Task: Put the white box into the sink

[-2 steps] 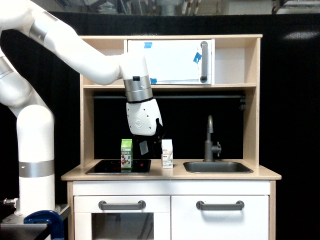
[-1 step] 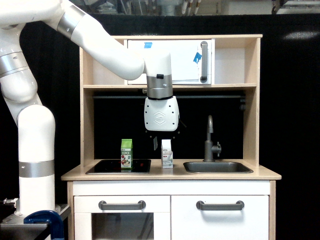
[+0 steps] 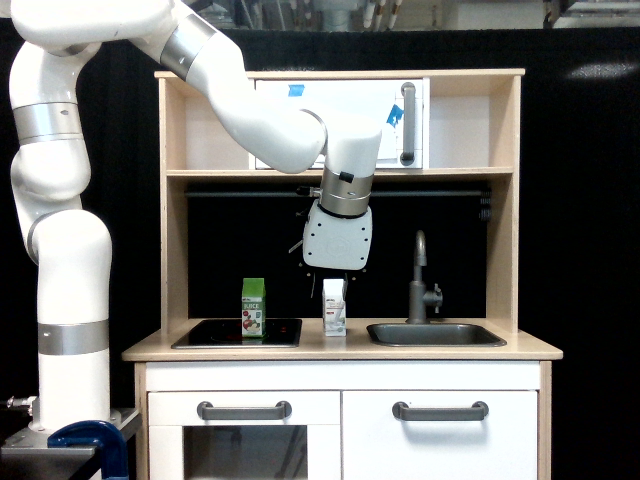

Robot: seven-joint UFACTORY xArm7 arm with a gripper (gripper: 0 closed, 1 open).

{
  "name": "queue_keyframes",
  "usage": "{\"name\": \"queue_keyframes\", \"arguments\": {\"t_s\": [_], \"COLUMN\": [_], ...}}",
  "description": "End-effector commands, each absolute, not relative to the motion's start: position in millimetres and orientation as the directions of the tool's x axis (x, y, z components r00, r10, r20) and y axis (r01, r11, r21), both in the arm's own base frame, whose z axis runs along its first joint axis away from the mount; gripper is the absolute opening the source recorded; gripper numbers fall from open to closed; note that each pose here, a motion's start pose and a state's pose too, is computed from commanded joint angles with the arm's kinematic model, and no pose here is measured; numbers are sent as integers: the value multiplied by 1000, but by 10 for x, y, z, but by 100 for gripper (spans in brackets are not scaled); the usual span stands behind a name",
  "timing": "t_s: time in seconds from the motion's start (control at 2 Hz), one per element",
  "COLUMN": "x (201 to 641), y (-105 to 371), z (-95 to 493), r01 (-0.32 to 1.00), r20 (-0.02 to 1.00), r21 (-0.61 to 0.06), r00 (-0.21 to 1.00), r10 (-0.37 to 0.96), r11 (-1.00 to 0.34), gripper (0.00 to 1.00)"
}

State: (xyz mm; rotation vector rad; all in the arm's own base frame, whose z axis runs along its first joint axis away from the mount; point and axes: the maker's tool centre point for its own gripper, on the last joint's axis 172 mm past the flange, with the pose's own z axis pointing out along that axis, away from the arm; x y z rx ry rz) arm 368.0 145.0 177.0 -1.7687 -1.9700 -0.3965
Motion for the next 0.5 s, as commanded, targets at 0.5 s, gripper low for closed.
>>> {"name": "queue_keyframes", "arguments": {"t_s": [0.5], "x": [3730], "y": [1870], "z": [1700], "r01": [984], "r20": [545], "r21": [-102], "r00": [-66], "r10": [836], "r11": [144], "gripper": [100]}}
